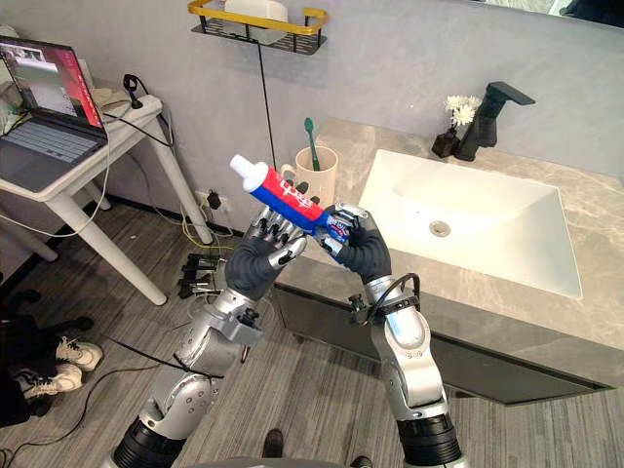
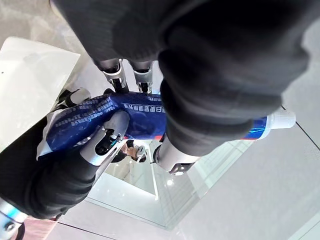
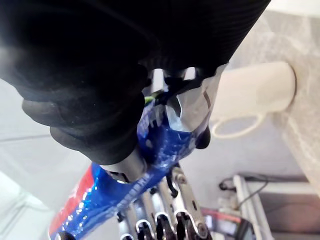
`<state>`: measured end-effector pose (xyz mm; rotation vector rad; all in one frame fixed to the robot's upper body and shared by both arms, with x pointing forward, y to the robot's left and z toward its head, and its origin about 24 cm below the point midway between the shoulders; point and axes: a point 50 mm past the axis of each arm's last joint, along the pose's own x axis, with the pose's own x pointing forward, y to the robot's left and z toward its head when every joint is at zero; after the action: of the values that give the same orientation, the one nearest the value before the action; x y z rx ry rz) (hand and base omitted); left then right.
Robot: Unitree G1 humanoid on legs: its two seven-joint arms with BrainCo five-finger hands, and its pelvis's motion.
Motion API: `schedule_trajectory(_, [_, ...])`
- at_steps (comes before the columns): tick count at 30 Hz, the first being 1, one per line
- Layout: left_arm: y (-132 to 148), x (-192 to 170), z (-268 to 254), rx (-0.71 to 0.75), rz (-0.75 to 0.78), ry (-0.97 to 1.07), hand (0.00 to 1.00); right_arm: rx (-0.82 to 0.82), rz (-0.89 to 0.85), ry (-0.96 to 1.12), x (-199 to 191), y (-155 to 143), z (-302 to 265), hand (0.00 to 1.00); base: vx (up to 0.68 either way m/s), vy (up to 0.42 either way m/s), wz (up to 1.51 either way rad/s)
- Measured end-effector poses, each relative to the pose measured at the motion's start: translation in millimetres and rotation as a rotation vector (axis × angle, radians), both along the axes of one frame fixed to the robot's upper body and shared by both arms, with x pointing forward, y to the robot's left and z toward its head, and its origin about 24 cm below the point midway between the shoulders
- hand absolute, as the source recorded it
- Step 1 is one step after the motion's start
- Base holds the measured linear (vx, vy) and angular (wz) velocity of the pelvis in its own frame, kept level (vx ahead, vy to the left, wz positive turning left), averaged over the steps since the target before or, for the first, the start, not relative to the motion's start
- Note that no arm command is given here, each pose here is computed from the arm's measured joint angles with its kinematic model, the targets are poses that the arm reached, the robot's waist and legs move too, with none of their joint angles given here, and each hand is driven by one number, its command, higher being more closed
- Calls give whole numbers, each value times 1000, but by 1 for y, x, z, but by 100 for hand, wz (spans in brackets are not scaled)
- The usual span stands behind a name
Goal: Organize washtable
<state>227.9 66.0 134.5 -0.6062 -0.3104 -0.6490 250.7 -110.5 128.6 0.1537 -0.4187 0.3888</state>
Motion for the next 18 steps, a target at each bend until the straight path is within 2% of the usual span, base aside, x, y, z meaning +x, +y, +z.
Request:
schedule_trajectory(8, [6, 8, 5, 6, 62, -18, 0, 5, 192, 60, -11, 27, -13, 100, 17, 7, -5])
schedule_trajectory(18, [9, 12, -2, 57, 94, -4, 0, 25, 234, 134, -15, 31, -30, 100, 6, 9, -7])
